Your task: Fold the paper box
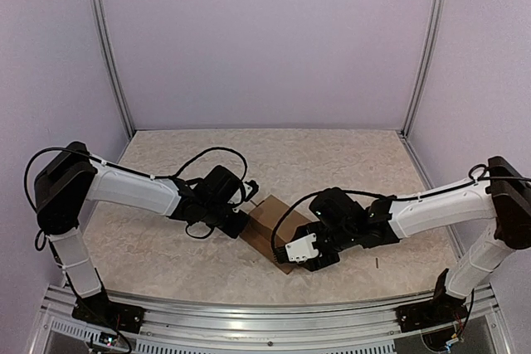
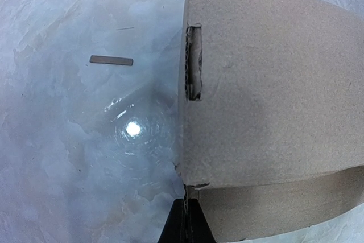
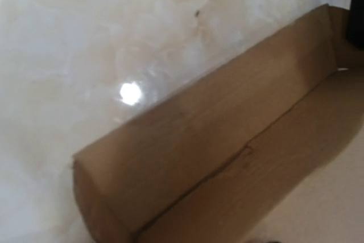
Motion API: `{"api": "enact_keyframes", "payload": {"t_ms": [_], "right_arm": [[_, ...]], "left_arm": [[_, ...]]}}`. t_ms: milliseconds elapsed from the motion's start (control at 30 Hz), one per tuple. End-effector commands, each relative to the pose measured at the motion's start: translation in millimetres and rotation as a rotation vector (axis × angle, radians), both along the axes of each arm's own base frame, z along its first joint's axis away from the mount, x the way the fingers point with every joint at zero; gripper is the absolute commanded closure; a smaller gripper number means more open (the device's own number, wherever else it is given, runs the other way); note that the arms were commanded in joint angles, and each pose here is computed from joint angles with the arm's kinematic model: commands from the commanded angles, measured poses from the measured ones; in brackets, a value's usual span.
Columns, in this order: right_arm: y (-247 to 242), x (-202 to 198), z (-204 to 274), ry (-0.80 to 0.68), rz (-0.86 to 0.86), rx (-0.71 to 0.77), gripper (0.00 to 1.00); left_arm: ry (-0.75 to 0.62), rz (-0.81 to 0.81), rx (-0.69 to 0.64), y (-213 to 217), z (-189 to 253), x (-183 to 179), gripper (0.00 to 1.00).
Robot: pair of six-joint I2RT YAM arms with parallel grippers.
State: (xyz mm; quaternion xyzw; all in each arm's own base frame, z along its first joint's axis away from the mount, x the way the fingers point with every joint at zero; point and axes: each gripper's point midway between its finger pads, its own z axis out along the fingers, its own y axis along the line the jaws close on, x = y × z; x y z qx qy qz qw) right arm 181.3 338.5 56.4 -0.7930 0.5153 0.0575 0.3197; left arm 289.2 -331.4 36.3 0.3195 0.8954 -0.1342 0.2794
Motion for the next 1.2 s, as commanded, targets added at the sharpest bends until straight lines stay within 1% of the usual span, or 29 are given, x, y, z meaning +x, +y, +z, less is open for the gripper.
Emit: {"api": "enact_keyframes", "payload": {"t_ms": [0, 133, 333, 733, 1167], "right_arm": [[-11.0, 1.1, -24.3, -0.002, -0.035, -0.073, 0.4], [-13.6, 0.4, -30.8, 0.001, -0.032, -0.094, 0.44], [-16.2, -1.3, -36.6, 0.004, -0.019, -0.113, 0.48], [-23.1, -13.7, -48.1, 0.038, 0.04, -0.147, 0.48], [-26.6, -18.9, -56.1, 0.061, 0.06, -0.172, 0.5]], "left_arm": [[0.049, -0.023, 0.047, 3.2, -10.3, -11.2, 1.0], [0.046, -0.034, 0.049, 2.6, -9.5, -9.8, 1.0], [0.045, -0.042, 0.052, 3.4, -8.5, -6.6, 1.0], [0.057, -0.062, 0.074, -0.3, -6.5, 2.7, 1.0], [0.095, -0.098, 0.086, -5.7, -8.2, 5.1, 1.0]]}}
